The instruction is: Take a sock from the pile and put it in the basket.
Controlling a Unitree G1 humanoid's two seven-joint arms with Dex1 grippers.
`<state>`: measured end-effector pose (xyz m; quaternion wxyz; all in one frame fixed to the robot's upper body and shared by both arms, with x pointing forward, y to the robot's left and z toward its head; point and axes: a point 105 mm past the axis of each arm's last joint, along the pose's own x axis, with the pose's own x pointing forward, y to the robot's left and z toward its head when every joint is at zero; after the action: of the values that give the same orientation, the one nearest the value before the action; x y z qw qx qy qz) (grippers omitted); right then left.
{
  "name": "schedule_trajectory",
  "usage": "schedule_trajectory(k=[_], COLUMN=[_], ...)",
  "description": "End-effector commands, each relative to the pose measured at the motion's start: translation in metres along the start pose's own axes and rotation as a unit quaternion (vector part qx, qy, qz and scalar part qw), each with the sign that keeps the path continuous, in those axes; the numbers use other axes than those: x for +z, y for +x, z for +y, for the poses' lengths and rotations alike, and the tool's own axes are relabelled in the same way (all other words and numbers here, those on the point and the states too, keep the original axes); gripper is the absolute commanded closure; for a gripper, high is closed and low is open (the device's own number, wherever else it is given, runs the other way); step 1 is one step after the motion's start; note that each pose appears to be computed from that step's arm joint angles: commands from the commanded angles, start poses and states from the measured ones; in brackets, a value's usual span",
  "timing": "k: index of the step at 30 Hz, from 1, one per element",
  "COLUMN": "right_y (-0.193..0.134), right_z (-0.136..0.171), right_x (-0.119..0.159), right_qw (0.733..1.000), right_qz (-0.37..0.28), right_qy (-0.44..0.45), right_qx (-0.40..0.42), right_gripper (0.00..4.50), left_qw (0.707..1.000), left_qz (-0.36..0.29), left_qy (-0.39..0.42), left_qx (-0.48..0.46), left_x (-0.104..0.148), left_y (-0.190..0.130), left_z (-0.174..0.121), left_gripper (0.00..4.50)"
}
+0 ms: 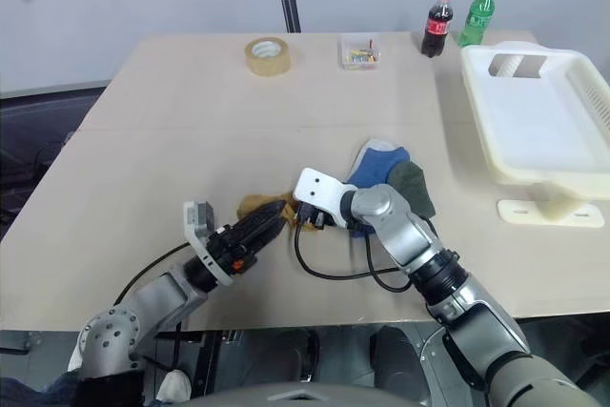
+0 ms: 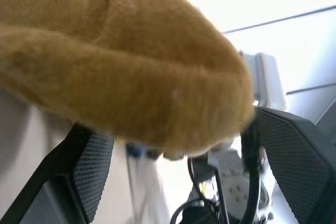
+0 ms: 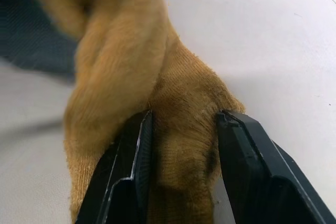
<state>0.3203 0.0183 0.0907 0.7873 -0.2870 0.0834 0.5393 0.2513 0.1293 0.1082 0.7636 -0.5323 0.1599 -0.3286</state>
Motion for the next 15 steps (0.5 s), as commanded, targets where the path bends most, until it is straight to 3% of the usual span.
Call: schedule_trajectory(k=[1, 15], right_y=[0.002, 0.001], right_z=[0.004, 0.004], right_x=[-0.003, -0.005], right_qw=[1.0, 1.0], right_qz=[0.005, 0.009], right_qy=[0.006, 0.004], right_qx=[0.003, 0.004], right_gripper=[2.49, 2.49], left_qw=[0.999, 0.994], left_qz=[-0.024, -0.067], left_qy=[0.031, 0.064], left_qx=[-0.007, 0.054], left_x=[0.011, 0.026], left_y=[-0.002, -0.006], left_z=[-0.008, 0.012], left_gripper=[0.07, 0.07])
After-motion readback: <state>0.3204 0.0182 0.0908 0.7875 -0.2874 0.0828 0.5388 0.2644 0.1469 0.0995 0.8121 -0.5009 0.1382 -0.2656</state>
